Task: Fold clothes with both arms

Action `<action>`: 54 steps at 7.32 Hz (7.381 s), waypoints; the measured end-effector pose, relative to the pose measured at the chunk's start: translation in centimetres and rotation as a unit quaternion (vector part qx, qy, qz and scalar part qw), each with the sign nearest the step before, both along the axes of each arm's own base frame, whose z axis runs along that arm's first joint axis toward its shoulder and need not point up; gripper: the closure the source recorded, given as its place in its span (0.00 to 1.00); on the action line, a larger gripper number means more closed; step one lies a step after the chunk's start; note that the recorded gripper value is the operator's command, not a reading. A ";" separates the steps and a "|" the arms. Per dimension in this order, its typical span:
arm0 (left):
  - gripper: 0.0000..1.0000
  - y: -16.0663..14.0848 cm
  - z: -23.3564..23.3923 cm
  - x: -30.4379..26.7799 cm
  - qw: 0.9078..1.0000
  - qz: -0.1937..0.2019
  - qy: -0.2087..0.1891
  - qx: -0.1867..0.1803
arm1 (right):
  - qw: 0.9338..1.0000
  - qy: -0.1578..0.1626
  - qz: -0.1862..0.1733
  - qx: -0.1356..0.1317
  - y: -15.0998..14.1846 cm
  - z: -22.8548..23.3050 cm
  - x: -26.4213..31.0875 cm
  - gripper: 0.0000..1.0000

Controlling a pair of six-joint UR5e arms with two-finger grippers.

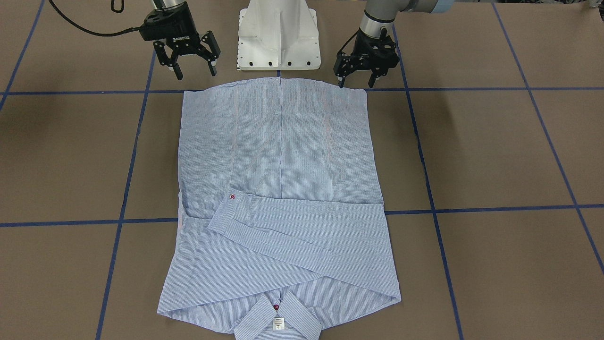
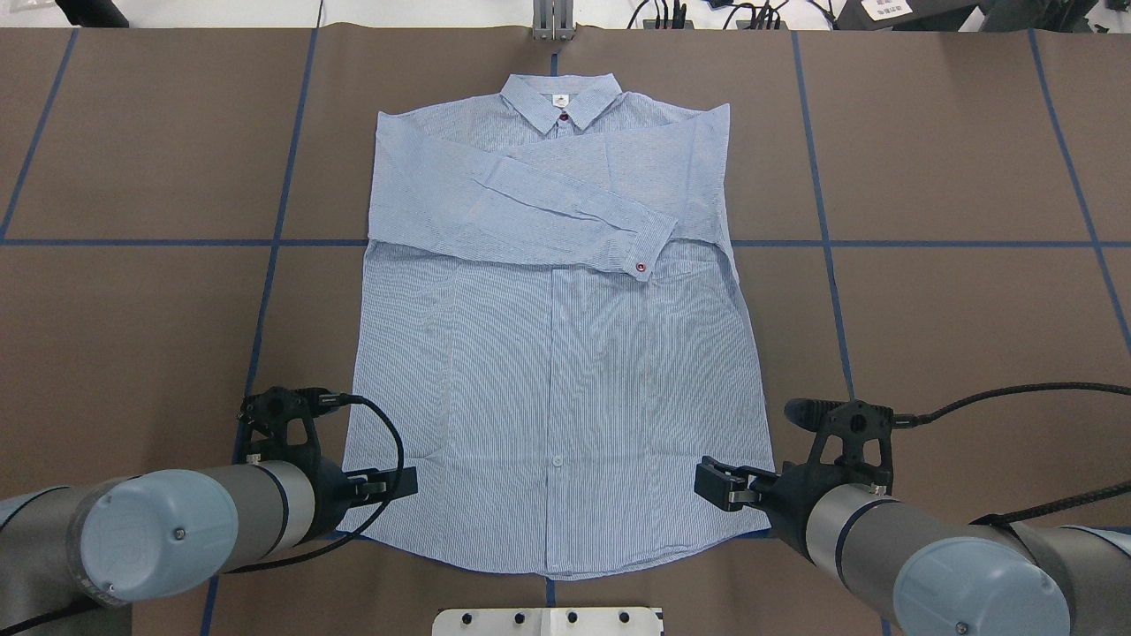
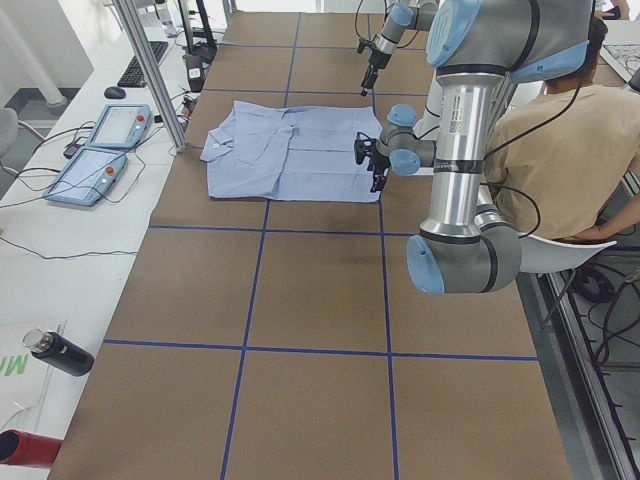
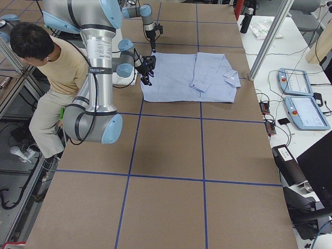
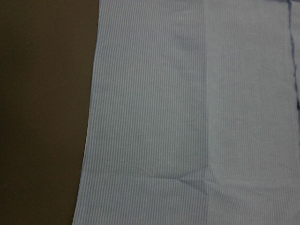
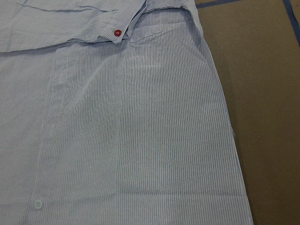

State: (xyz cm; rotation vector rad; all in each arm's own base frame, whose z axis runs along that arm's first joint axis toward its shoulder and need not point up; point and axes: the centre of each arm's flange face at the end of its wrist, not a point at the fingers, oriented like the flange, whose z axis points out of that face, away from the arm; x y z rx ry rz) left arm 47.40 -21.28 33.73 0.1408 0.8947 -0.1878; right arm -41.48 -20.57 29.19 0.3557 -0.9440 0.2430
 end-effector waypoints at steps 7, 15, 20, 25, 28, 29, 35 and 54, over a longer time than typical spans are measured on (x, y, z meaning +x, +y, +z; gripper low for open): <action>0.51 0.5 2.3 1.4 1.000 0.005 -0.025 -0.002 | 1.000 0.000 0.003 0.005 0.3 -0.1 -0.2 0.00; 1.00 0.4 2.4 1.4 1.000 0.004 -0.026 -0.003 | 1.000 0.001 0.001 0.005 0.4 0.1 -0.2 0.00; 1.00 0.5 1.9 1.3 1.000 0.004 -0.020 -0.002 | 1.000 0.002 -0.006 0.012 1.7 9.0 3.6 0.09; 1.00 0.5 1.8 1.2 1.000 0.001 -0.020 0.002 | 1.000 0.019 0.011 0.008 3.9 13.1 0.4 0.46; 1.00 0.3 1.7 1.2 1.000 -0.007 -0.019 0.009 | 1.000 -0.001 0.015 -0.006 4.7 12.4 -2.5 0.46; 1.00 0.2 1.6 1.1 1.000 -0.009 -0.019 0.010 | 1.000 -0.002 0.015 -0.007 4.8 12.4 -2.7 0.46; 1.00 0.1 1.5 0.8 1.000 -0.016 -0.019 0.015 | 1.000 -0.005 0.020 -0.015 5.9 12.9 -3.3 0.74; 1.00 -12.0 -13.8 -14.1 0.994 0.000 -0.024 0.106 | 0.998 -0.005 0.037 -0.052 -8.5 -8.8 6.2 1.00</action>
